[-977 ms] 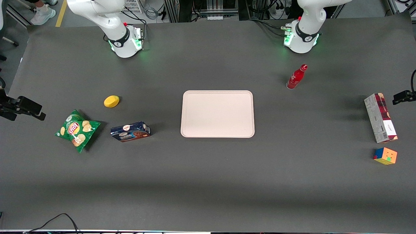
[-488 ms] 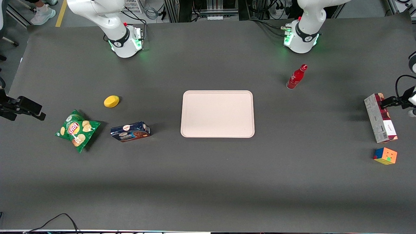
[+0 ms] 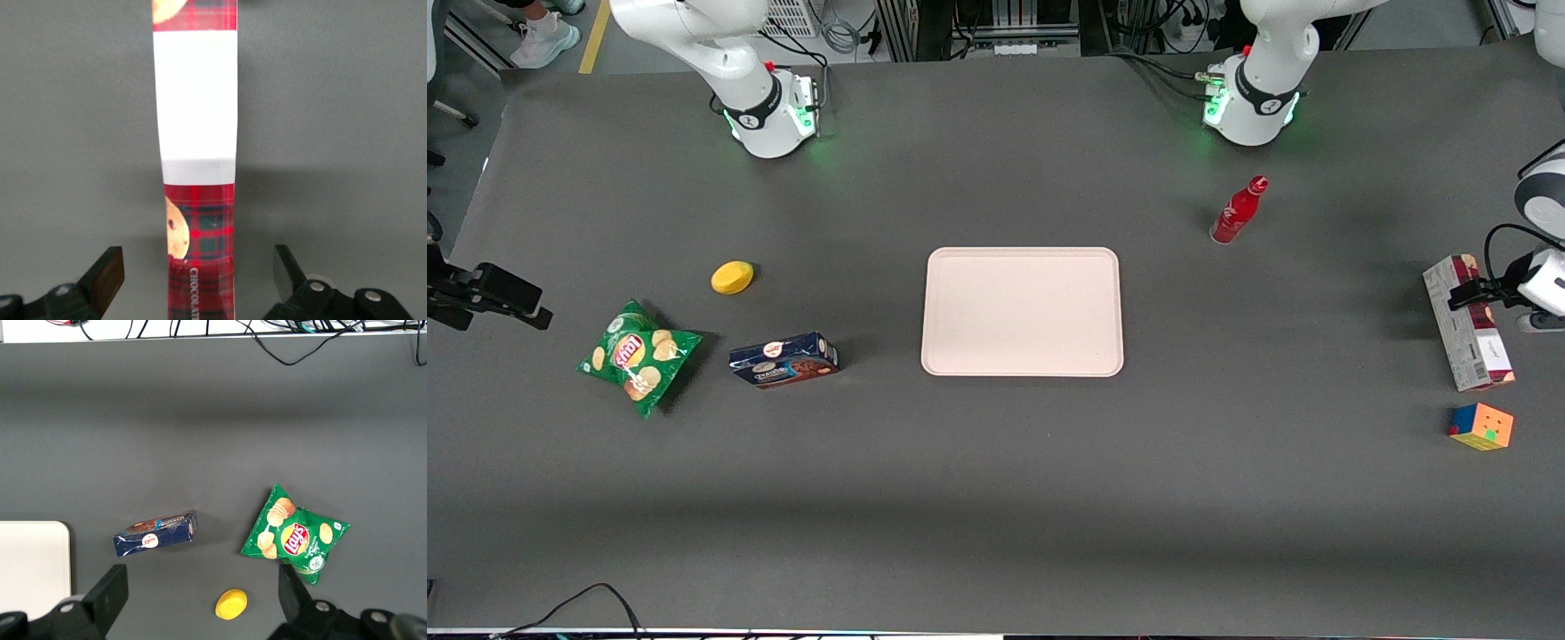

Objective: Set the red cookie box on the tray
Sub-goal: 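Lower the open left gripper around the cookie box and close it, then lift the cookie box up with the left gripper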

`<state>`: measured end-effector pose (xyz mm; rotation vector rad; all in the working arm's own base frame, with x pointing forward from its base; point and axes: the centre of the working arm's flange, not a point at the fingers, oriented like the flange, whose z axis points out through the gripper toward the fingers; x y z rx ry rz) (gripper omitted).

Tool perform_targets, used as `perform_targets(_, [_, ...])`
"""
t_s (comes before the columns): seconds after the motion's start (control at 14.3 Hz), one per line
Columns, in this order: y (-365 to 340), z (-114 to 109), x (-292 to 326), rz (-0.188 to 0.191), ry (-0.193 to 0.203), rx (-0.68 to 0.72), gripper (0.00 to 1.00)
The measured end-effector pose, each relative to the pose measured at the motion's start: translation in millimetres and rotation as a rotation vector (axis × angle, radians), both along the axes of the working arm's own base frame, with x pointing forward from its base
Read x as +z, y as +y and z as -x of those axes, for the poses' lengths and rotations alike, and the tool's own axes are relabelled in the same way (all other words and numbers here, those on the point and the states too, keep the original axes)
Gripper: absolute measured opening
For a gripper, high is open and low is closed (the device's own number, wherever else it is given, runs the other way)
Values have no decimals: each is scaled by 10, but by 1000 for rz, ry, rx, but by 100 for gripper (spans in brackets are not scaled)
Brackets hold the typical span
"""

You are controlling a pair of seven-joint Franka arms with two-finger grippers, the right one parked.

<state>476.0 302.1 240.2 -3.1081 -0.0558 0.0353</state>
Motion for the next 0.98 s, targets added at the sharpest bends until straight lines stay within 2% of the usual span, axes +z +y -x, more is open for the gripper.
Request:
perform_targets(0.28, [-12,-29,-201,-20,-8,1,100])
perform_targets(0.49, [-42,-38,-329,-13,-5,13,97])
perform_targets(0.56, [-46,-39,-357,-9,-4,20,93])
perform_targets(0.7, [-53,-45,-384,-7,-3,21,73])
perform_targets(0.77, [-57,-48,-386,-6,-3,20,59])
perform_targets(0.98, [-46,-105,-333,2,-1,15,30])
